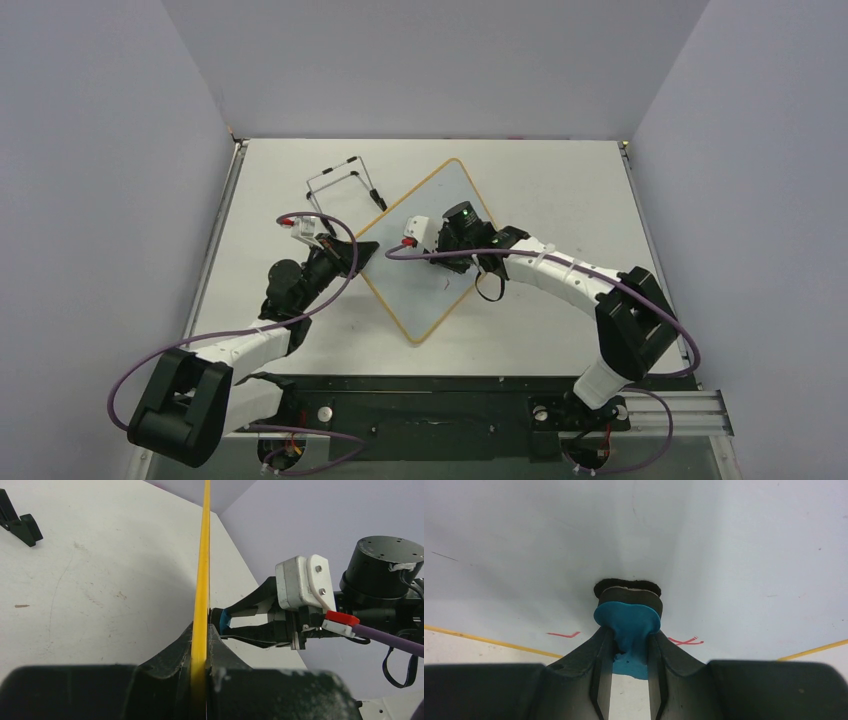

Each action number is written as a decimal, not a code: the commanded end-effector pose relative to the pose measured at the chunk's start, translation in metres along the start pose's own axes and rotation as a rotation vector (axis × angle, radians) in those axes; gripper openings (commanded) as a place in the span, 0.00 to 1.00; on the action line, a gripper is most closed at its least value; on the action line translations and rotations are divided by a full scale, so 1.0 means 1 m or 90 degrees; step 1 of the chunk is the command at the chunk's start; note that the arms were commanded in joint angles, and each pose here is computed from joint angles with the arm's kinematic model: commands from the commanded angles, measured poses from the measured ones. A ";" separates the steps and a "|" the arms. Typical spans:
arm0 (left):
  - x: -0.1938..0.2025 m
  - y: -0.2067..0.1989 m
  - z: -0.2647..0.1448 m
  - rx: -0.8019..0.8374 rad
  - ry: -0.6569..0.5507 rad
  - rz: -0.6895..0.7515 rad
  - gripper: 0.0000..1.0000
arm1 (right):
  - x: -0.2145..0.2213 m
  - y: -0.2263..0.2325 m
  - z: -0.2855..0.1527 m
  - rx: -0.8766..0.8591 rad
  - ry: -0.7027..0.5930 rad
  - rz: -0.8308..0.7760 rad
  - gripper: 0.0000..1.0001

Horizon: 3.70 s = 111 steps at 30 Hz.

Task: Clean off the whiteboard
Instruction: Erase the whiteboard at the center of the board.

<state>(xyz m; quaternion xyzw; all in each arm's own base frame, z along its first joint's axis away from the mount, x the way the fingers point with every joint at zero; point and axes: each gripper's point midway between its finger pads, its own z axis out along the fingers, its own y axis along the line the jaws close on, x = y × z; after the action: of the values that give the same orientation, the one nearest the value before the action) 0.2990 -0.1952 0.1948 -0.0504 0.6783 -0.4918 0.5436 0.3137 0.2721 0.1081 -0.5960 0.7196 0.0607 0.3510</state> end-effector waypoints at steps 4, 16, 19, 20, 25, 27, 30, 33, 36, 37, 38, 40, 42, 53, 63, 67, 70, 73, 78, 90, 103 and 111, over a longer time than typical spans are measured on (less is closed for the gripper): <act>-0.029 -0.044 0.005 0.101 -0.045 0.021 0.00 | 0.050 0.023 0.004 -0.122 0.091 -0.073 0.00; -0.031 -0.047 0.002 0.103 -0.052 0.025 0.00 | 0.035 0.047 -0.002 -0.152 0.075 -0.132 0.00; -0.032 -0.049 0.002 0.105 -0.052 0.027 0.00 | 0.063 0.028 -0.001 -0.120 0.114 -0.098 0.00; -0.032 -0.049 0.002 0.105 -0.052 0.026 0.00 | 0.070 0.021 -0.001 -0.101 0.130 -0.098 0.00; -0.033 -0.050 0.001 0.109 -0.053 0.025 0.00 | 0.092 0.018 0.001 -0.066 0.175 -0.104 0.00; -0.033 -0.050 0.001 0.109 -0.055 0.025 0.00 | 0.087 0.024 0.003 -0.073 0.170 -0.115 0.00; -0.033 -0.051 0.001 0.110 -0.056 0.026 0.00 | 0.071 0.047 0.006 -0.104 0.151 -0.150 0.00; -0.033 -0.050 0.000 0.110 -0.056 0.026 0.00 | 0.049 0.058 0.007 -0.108 0.118 -0.159 0.00; -0.033 -0.049 -0.001 0.107 -0.056 0.026 0.00 | 0.018 0.047 0.002 -0.067 0.064 -0.123 0.00; -0.033 -0.049 -0.001 0.107 -0.056 0.027 0.00 | 0.010 0.039 0.002 -0.043 0.050 -0.115 0.00; -0.033 -0.049 -0.001 0.107 -0.055 0.026 0.00 | 0.006 0.031 -0.002 -0.020 0.043 -0.098 0.00; -0.033 -0.050 -0.001 0.108 -0.055 0.025 0.00 | 0.005 0.015 -0.005 0.014 0.037 -0.073 0.00; -0.033 -0.051 0.000 0.111 -0.055 0.024 0.00 | 0.014 0.001 -0.006 0.037 0.047 -0.048 0.00; -0.034 -0.052 0.000 0.115 -0.057 0.024 0.00 | 0.060 0.030 0.009 -0.060 0.129 -0.075 0.00; -0.035 -0.052 -0.001 0.109 -0.056 0.030 0.00 | 0.027 0.057 0.007 -0.091 0.092 -0.116 0.00; -0.035 -0.052 0.000 0.112 -0.055 0.030 0.00 | 0.043 0.033 0.010 -0.058 0.119 -0.076 0.00; -0.035 -0.051 -0.001 0.112 -0.056 0.028 0.00 | 0.064 0.010 0.010 -0.023 0.150 -0.043 0.00; -0.034 -0.051 -0.001 0.111 -0.056 0.027 0.00 | 0.075 0.001 0.009 -0.007 0.167 -0.030 0.00; -0.034 -0.051 -0.001 0.113 -0.056 0.025 0.00 | 0.056 0.026 0.011 -0.049 0.141 -0.059 0.00; -0.032 -0.050 0.000 0.111 -0.050 0.021 0.00 | -0.038 -0.016 -0.012 0.053 -0.024 0.026 0.00; -0.031 -0.050 0.000 0.113 -0.049 0.018 0.00 | 0.040 0.029 0.013 -0.121 0.100 -0.012 0.00; -0.028 -0.049 -0.003 0.112 -0.049 0.015 0.00 | -0.023 0.029 0.001 -0.088 -0.016 0.000 0.00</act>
<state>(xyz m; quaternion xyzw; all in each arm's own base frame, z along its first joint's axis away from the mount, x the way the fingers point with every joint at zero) 0.2985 -0.1906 0.1986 -0.0506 0.6765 -0.4857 0.5512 0.2828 0.2620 0.0750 -0.6382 0.7288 0.0595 0.2410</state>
